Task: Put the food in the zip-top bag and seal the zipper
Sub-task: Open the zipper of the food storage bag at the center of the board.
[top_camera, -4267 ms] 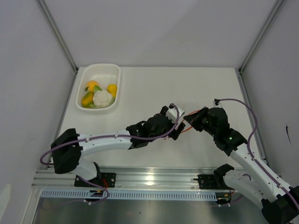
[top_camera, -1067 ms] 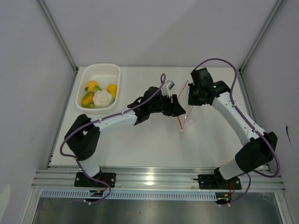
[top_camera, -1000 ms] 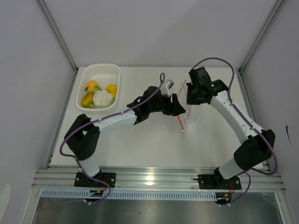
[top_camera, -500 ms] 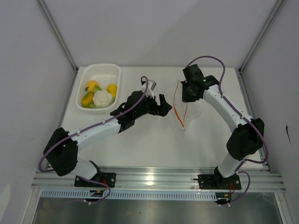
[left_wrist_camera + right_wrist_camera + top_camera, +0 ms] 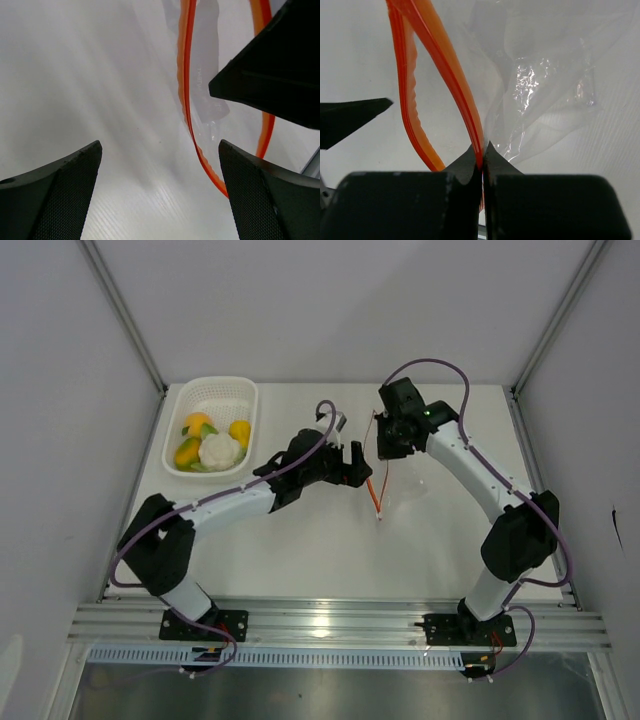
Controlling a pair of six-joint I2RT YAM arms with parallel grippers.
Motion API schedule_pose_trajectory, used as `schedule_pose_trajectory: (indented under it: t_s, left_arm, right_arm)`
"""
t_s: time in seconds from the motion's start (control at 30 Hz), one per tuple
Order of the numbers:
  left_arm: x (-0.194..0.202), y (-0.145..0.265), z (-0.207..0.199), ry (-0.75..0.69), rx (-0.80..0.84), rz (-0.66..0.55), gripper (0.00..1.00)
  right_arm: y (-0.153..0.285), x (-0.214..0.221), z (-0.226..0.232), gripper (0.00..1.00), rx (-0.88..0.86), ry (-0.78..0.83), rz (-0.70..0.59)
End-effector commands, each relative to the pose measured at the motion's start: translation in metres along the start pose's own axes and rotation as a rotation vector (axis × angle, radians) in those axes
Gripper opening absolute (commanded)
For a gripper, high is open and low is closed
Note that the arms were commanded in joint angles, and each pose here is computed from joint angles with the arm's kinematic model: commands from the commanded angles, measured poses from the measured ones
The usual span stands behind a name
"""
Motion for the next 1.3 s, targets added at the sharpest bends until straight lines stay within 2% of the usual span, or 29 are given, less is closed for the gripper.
schedule_pose_trajectory:
  t_s: [0.0,0.13,0.2,0.23,0.27,0.33,0.37,0.47,0.83,0.93,0.97,1.0,1.13,1.27]
  left_arm:
    - [-0.021,-0.013,-0.018,0.038,0.071,-0.027,0.99]
    - [-0.021,-0.031,-0.026,0.059,0.1,0.001,0.97]
    - [-0.019,-0.034,-0.027,0.073,0.111,0.021,0.7]
    - [-0.02,-0.036,-0.027,0.083,0.113,0.024,0.4]
    - [-0.02,-0.036,-0.028,0.094,0.119,0.026,0.26]
    - [-0.02,-0.035,-0.031,0.124,0.127,0.033,0.03]
    - [-0.02,-0.035,-0.031,0.153,0.123,0.038,0.01]
    - [-0.019,-0.034,-0.034,0.194,0.132,0.042,0.01]
    - [-0.022,-0.031,-0.038,0.318,0.125,0.042,0.01]
    - [-0.026,-0.028,-0.041,0.327,0.138,0.026,0.01]
    - [-0.026,-0.027,-0.041,0.327,0.139,0.026,0.01]
    - [-0.026,-0.026,-0.041,0.324,0.14,0.027,0.01]
    - [-0.011,-0.027,-0.029,0.309,0.107,0.052,0.01]
    - [0.021,-0.034,-0.004,0.29,0.043,0.124,0.01]
  right_arm:
    - [0.017,-0.012,0.01,0.0,-0.027,-0.006,-0.047]
    - [0.022,-0.009,0.01,0.0,-0.025,-0.005,-0.048]
    - [0.024,-0.006,0.008,0.0,-0.018,-0.006,-0.05]
    - [0.024,-0.004,0.006,0.01,-0.009,-0.007,-0.043]
    - [0.025,-0.001,0.002,0.12,0.006,-0.013,-0.046]
    - [0.027,0.001,0.001,0.26,0.007,-0.023,-0.057]
    - [0.028,0.006,-0.001,0.34,0.008,-0.028,-0.056]
    - [0.027,0.015,-0.003,0.44,0.011,-0.036,-0.056]
    - [0.033,0.032,0.008,0.41,-0.023,-0.065,-0.075]
    - [0.031,0.032,0.004,0.28,0.003,-0.072,-0.086]
    - [0.031,0.032,0.002,0.05,0.018,-0.071,-0.092]
    - [0.032,0.03,-0.001,0.0,0.033,-0.071,-0.098]
    - [0.035,0.022,-0.008,0.0,0.082,-0.048,-0.118]
    - [0.044,0.007,-0.018,0.0,0.13,-0.034,-0.155]
Point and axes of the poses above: each gripper's point midway between its finger pads, its own y axis back along the fingers, its own z axis along the line the jaws close on, x = y × z, the point moved 1 cm from there along y, back along the fingers
